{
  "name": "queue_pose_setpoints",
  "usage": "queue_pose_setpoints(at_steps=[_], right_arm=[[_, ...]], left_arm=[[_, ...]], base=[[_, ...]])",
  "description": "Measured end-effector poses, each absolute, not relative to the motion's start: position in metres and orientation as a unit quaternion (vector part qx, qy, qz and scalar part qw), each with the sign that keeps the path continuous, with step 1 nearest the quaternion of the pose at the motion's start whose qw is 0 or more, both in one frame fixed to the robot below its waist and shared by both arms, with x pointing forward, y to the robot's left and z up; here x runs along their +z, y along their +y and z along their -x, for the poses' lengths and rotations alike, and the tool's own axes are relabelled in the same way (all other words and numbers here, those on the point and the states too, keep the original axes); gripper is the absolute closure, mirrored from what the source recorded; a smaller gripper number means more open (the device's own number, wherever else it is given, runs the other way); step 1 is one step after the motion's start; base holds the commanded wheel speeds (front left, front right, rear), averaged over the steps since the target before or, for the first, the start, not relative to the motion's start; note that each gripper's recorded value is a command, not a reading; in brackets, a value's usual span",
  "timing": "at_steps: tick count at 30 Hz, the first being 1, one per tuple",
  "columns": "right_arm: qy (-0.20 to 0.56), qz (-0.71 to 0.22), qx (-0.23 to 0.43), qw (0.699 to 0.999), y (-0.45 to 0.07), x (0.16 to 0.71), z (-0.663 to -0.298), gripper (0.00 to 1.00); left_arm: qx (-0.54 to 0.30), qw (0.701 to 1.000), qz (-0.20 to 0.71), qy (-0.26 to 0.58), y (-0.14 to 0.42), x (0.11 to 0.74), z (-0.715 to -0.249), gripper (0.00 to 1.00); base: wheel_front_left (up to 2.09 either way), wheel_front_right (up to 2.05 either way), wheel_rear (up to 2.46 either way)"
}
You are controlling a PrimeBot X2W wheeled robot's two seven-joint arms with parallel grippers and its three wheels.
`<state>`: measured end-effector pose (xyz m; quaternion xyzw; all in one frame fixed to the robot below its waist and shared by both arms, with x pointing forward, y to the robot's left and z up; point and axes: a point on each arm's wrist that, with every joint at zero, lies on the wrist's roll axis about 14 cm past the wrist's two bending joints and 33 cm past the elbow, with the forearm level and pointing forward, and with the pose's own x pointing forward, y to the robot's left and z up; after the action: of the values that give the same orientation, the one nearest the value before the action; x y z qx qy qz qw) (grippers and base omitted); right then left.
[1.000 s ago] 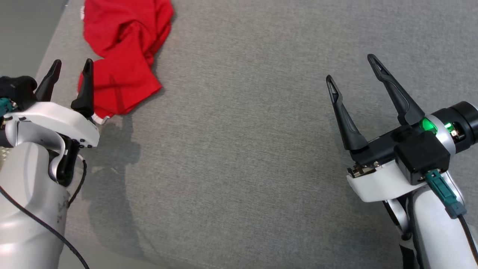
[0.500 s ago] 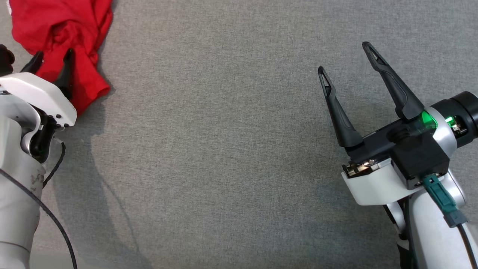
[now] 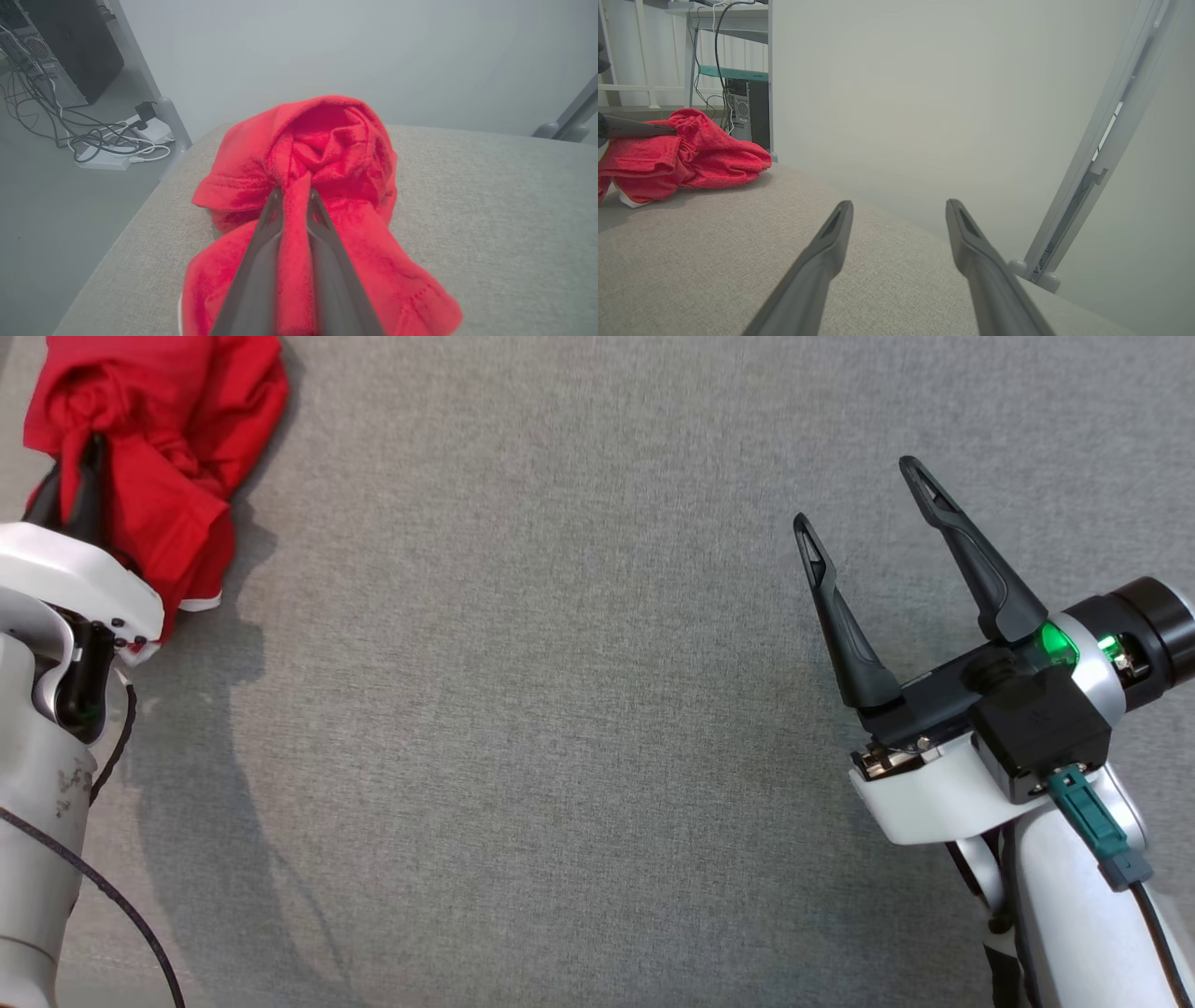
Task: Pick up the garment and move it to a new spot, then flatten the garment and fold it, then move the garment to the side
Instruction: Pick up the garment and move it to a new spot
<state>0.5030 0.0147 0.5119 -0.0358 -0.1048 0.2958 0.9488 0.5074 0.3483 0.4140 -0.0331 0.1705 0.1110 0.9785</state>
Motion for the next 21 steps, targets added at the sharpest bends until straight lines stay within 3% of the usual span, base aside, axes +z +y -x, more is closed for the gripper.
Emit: queue_pose_setpoints(at_steps=[13, 21], right_arm=[[-0.147, 0.03, 0.269, 0.951, -0.006, 0.56, -0.473, 0.0], [-0.163, 0.024, 0.233, 0.958, -0.037, 0.577, -0.459, 0.0]], left_arm=[[0.073, 0.996, 0.05, -0.022, 0.329, 0.54, -0.509, 1.0], [-0.064, 0.995, 0.076, -0.022, 0.202, 0.542, -0.507, 1.0]], base=[[0.0, 0.0, 0.0], [0.0, 0.0, 0.0]])
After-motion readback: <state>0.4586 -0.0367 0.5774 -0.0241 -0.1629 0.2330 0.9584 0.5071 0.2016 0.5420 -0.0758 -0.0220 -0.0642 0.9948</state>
